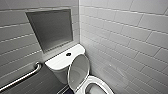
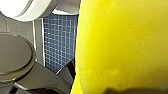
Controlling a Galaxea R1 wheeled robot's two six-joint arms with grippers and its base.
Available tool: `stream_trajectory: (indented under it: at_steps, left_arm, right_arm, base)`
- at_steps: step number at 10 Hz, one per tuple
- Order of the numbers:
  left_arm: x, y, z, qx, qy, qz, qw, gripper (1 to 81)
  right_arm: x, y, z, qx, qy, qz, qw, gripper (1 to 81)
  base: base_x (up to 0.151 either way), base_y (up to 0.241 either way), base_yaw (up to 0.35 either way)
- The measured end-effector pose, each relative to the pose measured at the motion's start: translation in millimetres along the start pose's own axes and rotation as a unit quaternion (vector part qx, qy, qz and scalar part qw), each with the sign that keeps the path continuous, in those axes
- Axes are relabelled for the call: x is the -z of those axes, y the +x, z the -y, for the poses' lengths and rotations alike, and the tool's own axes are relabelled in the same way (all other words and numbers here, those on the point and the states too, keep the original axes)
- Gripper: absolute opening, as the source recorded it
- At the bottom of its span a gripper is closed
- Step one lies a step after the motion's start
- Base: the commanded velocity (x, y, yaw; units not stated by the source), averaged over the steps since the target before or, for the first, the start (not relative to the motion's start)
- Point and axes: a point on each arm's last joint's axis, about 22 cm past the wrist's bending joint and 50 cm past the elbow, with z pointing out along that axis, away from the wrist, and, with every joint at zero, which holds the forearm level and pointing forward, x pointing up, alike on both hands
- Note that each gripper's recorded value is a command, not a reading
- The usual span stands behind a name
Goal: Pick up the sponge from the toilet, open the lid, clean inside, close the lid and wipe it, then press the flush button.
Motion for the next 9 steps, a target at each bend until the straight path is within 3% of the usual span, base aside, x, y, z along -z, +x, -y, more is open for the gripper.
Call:
stream_trajectory:
  at_steps: [2, 3, 5, 8, 9]
  left_arm:
    - [-30, -26, -11, 0.008, -0.02, 0.004, 0.9998, 81.1]
    - [-34, -39, -5, 0.012, -0.013, 0.011, 0.9998, 81.1]
    - [-44, -44, 4, 0.014, -0.005, 0.004, 0.9999, 81.1]
    - [-45, -70, 1, 0.051, -0.001, -0.021, 0.9985, 81.1]
    - [-42, -78, 4, 0.061, 0.006, -0.027, 0.9978, 81.1]
  right_arm:
    - [39, 33, 1, 0.008, 0.001, -0.033, 0.9994, 1.0]
    - [52, 51, 1, 0.014, 0.0, -0.049, 0.9987, 1.0]
    - [54, 77, 31, 0.023, 0.028, -0.069, 0.997, 1.0]
    - [36, 118, 69, 0.059, 0.052, -0.062, 0.995, 1.0]
    - [25, 140, 98, 0.076, 0.074, -0.061, 0.9925, 1.0]
  base:
    - [0.0, 0.0, 0.0]
    - [0.0, 0.0, 0.0]
    - [0.0, 0.0, 0.0]
    - [0.0, 0.0, 0.0]
    - [0.0, 0.0, 0.0]
